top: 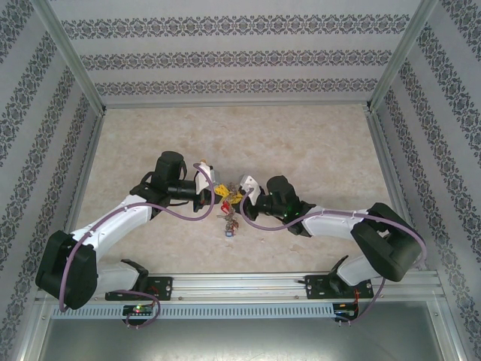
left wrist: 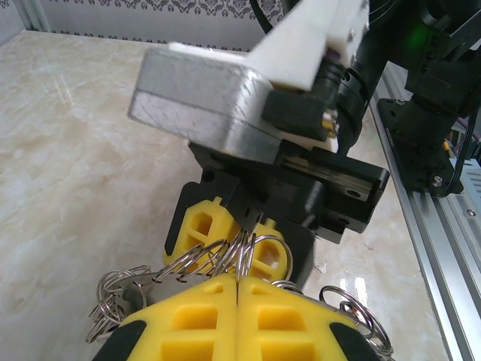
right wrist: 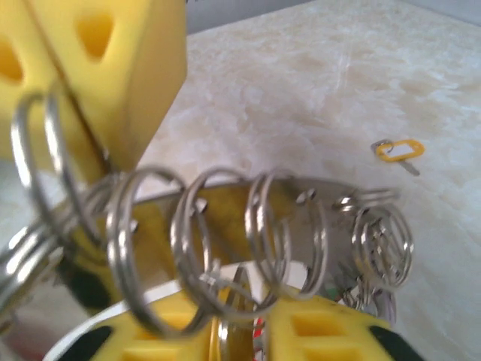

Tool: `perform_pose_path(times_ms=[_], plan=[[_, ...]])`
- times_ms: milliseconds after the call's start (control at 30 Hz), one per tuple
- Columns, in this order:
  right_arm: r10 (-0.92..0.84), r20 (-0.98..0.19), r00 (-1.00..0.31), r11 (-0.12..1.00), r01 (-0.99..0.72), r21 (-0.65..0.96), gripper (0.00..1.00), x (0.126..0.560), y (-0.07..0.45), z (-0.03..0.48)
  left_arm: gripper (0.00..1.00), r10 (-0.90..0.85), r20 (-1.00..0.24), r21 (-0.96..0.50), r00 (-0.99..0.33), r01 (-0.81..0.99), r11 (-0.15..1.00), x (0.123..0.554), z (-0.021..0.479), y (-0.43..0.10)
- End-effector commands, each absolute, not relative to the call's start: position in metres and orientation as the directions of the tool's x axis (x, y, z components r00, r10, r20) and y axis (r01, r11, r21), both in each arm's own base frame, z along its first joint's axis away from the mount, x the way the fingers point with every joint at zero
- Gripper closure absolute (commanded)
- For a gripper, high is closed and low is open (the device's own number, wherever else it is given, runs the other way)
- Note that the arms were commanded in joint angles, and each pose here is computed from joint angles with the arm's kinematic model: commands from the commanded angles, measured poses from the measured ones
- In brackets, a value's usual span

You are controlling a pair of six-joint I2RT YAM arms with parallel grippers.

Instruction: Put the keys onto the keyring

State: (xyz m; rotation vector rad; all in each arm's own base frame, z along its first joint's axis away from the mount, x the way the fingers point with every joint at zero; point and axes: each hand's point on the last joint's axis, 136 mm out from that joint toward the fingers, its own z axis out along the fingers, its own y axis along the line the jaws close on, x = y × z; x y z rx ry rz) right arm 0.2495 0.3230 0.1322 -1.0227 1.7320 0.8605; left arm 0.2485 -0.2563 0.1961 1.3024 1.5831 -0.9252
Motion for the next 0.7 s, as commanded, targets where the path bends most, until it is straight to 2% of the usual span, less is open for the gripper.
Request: perform_pose_path(times_ms=[0,133,667], plan=[[-0.185,-0.967,-0.176,0.437,-0.896,0.080,0.87,0.261,0.329,0.158,1.00,0.290,-0.957,0.040,-0.006,0.988,0.151,0.252,0.216,-0.259],[-0.186,-0.969,-0.162,0.433,-0.899,0.067,1.00,0.260,0.326,0.160,1.00,0.301,-0.954,0.042,-0.006,0.988,0.151,0.251,0.210,-0.257],[-0.183,-0.972,-0.146,0.355,-0.932,0.073,1.00,0.249,0.304,0.172,1.00,0.381,-0.922,0.118,0.065,0.986,0.118,0.237,0.190,-0.248]])
